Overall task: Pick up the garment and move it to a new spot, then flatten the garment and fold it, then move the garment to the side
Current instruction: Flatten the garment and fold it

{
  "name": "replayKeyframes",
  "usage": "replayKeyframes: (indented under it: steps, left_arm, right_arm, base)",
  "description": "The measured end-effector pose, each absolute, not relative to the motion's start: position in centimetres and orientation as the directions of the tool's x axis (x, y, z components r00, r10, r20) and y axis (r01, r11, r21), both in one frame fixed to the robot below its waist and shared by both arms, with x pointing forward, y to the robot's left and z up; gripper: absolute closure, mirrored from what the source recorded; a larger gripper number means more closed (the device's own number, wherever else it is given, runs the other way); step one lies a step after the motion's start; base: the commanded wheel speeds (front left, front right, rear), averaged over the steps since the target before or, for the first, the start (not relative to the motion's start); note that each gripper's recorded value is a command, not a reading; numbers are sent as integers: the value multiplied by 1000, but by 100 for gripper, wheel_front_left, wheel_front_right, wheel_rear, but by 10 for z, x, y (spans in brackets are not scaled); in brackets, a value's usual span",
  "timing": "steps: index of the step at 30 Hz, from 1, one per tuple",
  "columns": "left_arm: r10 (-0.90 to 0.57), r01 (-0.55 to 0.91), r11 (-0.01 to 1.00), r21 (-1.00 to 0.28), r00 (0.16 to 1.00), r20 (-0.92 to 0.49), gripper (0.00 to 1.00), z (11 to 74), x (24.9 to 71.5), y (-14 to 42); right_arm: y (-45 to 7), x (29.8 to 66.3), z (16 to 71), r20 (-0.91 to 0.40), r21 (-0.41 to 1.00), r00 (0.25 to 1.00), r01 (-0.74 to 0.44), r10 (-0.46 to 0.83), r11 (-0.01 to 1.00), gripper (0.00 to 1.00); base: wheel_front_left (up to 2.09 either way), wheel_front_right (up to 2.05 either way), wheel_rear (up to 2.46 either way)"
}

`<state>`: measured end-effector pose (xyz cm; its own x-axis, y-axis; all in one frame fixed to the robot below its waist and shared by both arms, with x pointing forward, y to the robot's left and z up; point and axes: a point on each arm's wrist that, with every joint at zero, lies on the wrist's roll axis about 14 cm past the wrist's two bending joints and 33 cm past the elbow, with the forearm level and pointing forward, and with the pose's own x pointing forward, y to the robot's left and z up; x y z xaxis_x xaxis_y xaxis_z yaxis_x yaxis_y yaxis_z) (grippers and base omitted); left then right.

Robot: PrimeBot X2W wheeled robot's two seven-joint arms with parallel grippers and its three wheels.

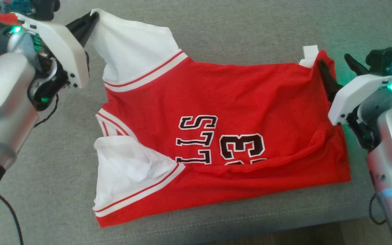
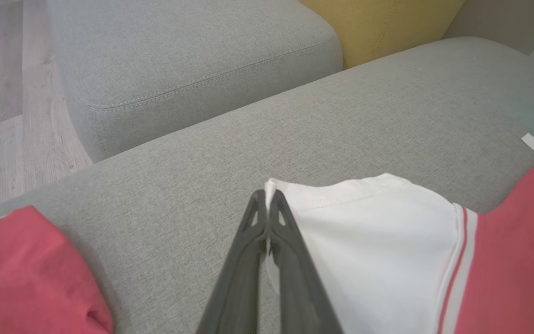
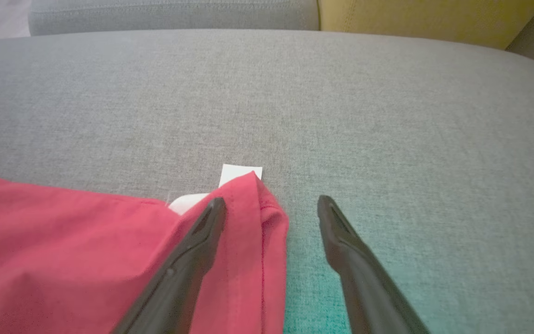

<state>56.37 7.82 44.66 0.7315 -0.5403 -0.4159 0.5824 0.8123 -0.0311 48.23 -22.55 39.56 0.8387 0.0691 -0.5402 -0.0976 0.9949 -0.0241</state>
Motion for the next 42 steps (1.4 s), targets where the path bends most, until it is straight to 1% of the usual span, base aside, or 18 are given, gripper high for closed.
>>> replayKeyframes:
  steps: [4, 7, 11, 13, 15, 20, 25, 31, 32, 33, 34, 42]
  left_arm:
    - [-539, 580, 814, -34, 731, -419, 100, 444, 556, 83]
    - [-539, 585, 811, -31, 724, -430, 100, 440, 553, 84]
    - [-549, 590, 806, -42, 719, -427, 100, 439, 551, 81]
    - [-552, 594, 804, -42, 717, -426, 100, 439, 551, 80]
    - [-554, 597, 801, -41, 714, -429, 100, 438, 550, 79]
    - [-563, 603, 796, -49, 709, -424, 100, 437, 547, 75]
    - [-566, 606, 794, -45, 710, -418, 100, 440, 546, 74]
    - [-566, 607, 793, -49, 706, -425, 100, 434, 545, 75]
    - [-565, 605, 795, -49, 708, -423, 100, 434, 545, 75]
    - [-565, 604, 795, -49, 710, -421, 100, 434, 545, 76]
    - [-562, 602, 797, -48, 711, -422, 100, 433, 546, 77]
    - [-526, 563, 825, -44, 738, -423, 100, 425, 553, 90]
  right_arm:
    - [-227, 491, 392, -574, -36, 817, -105, 65, 994, 0]
    - [-226, 495, 392, -577, -41, 814, -114, 69, 993, 0]
    - [-220, 503, 393, -568, 4, 818, -102, 86, 995, 0]
    - [-216, 504, 391, -576, 4, 812, -112, 94, 994, 0]
    - [-214, 502, 386, -593, -2, 800, -120, 95, 993, 0]
    - [-223, 489, 367, -667, -14, 742, -106, 69, 994, 0]
    - [-232, 488, 368, -677, -35, 735, -88, 41, 996, 0]
    - [-233, 490, 365, -683, -35, 729, -84, 37, 996, 0]
    - [-233, 491, 365, -684, -35, 728, -85, 38, 996, 7]
    - [-232, 491, 364, -690, -35, 723, -87, 39, 996, 76]
    - [-231, 492, 364, -692, -36, 721, -91, 41, 995, 100]
    - [-228, 497, 363, -690, -25, 722, -99, 55, 995, 100]
  base:
    - [0, 0, 0]
    - [0, 0, 0]
    - [0, 0, 0]
    - [0, 0, 0]
    - [0, 0, 0]
    - [0, 0, 0]
    - [0, 0, 0]
    - [0, 0, 0]
    - [0, 0, 0]
    - [0, 0, 0]
    - [0, 0, 0]
    - [0, 0, 0]
